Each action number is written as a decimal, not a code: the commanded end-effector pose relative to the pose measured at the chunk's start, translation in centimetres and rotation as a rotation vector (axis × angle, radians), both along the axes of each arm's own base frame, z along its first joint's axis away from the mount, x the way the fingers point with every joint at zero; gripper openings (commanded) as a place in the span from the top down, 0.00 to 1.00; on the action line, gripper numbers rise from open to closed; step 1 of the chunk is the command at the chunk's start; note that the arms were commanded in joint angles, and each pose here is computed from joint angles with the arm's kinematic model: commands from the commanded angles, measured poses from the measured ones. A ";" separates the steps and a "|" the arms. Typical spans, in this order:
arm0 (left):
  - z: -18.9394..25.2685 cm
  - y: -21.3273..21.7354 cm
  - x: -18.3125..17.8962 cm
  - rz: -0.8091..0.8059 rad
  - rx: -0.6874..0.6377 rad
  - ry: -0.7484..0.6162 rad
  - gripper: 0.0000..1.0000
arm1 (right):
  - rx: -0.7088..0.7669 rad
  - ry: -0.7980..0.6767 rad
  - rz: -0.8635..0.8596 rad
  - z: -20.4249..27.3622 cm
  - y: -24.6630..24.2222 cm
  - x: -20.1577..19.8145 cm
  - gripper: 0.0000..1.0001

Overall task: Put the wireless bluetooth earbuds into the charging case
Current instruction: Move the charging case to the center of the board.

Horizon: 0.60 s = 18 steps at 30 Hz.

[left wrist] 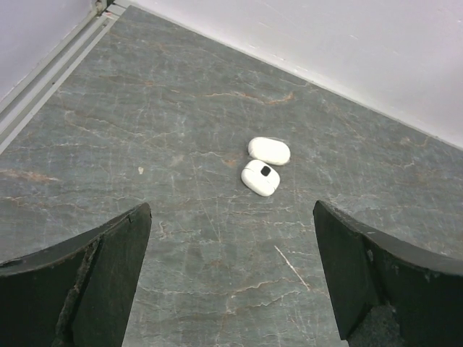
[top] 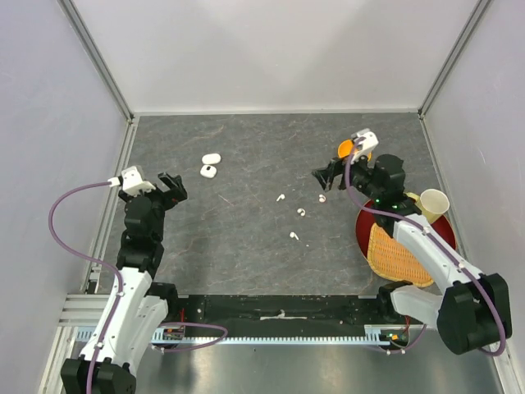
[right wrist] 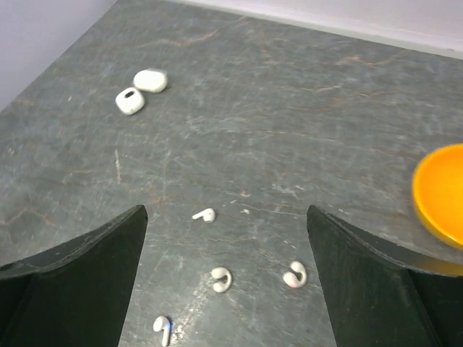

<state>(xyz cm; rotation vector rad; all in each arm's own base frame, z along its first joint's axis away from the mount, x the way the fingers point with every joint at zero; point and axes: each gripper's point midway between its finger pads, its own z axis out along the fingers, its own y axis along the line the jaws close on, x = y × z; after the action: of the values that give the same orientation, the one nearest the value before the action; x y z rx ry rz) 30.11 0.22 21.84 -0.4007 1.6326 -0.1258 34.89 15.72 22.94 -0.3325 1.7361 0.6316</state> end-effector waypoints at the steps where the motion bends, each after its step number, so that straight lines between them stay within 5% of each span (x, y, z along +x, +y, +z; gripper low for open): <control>1: 1.9 1.8 0.2 0.106 -0.004 -0.037 0.01 | -0.122 -0.078 0.039 1.3 2.7 0.8 0.02; 6: 2.3 0.1 -0.1 -0.004 0.017 0.010 0.01 | -0.149 -0.102 0.097 0.9 5.7 1.2 0.02; 9: 1.9 0.5 -0.9 0.069 -0.108 0.056 0.00 | -0.147 -0.119 0.138 0.3 7.3 1.1 0.02; 18: 0.8 -2.1 -0.2 -0.100 -0.064 0.101 0.00 | -0.220 -0.140 0.248 -1.8 11.2 1.7 0.02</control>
<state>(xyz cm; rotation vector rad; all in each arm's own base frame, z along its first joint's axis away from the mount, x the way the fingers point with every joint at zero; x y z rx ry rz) 29.52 -0.43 22.35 -0.4331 1.7296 -0.1636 35.24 24.93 18.84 -0.6749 1.7374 0.5848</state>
